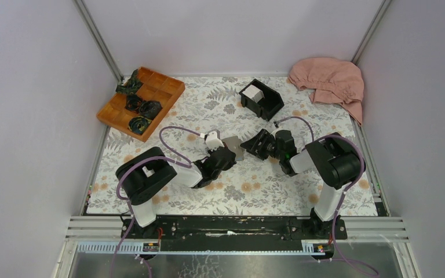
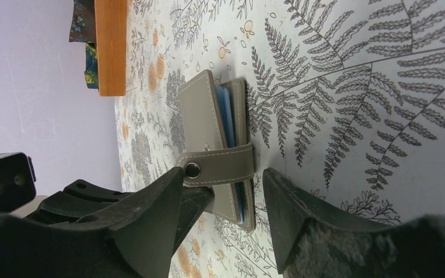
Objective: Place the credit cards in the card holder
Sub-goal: Close the card holder at the center of the board.
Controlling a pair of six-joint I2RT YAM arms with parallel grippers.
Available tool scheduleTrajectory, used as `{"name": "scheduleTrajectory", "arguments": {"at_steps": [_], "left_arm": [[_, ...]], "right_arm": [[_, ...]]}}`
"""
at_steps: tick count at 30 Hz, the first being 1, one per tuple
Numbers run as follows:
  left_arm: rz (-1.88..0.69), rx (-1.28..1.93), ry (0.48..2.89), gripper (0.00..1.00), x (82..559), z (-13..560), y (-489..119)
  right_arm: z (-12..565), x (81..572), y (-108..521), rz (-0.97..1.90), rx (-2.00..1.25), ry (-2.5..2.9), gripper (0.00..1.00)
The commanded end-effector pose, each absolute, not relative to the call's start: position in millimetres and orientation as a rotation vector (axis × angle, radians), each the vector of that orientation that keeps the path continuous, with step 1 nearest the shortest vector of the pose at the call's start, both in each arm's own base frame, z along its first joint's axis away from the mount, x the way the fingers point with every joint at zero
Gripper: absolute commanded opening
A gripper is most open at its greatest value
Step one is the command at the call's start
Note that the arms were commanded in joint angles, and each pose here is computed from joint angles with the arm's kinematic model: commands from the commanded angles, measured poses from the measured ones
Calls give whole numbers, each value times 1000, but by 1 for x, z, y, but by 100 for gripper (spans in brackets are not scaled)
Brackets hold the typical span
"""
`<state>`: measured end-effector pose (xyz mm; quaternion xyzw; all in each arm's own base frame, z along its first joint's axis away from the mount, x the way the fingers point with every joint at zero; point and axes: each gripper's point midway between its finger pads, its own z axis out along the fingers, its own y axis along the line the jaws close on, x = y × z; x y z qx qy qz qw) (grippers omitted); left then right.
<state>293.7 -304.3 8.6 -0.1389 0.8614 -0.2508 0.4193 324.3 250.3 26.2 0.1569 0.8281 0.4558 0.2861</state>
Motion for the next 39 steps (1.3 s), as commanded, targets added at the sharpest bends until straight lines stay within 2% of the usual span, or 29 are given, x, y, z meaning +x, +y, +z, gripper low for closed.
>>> {"name": "scheduleTrajectory", "arguments": {"at_steps": [1, 21, 39], "left_arm": [[-93, -99, 2667, 0, 190, -107, -201], [-92, -100, 2682, 0, 185, -111, -195], [-95, -96, 2697, 0, 181, -115, -194]], "right_arm": [[-28, 279, 233, 1112, 520, 2451, 62], [-19, 277, 222, 1128, 612, 2356, 60], [-21, 303, 223, 1186, 705, 2297, 58]]}}
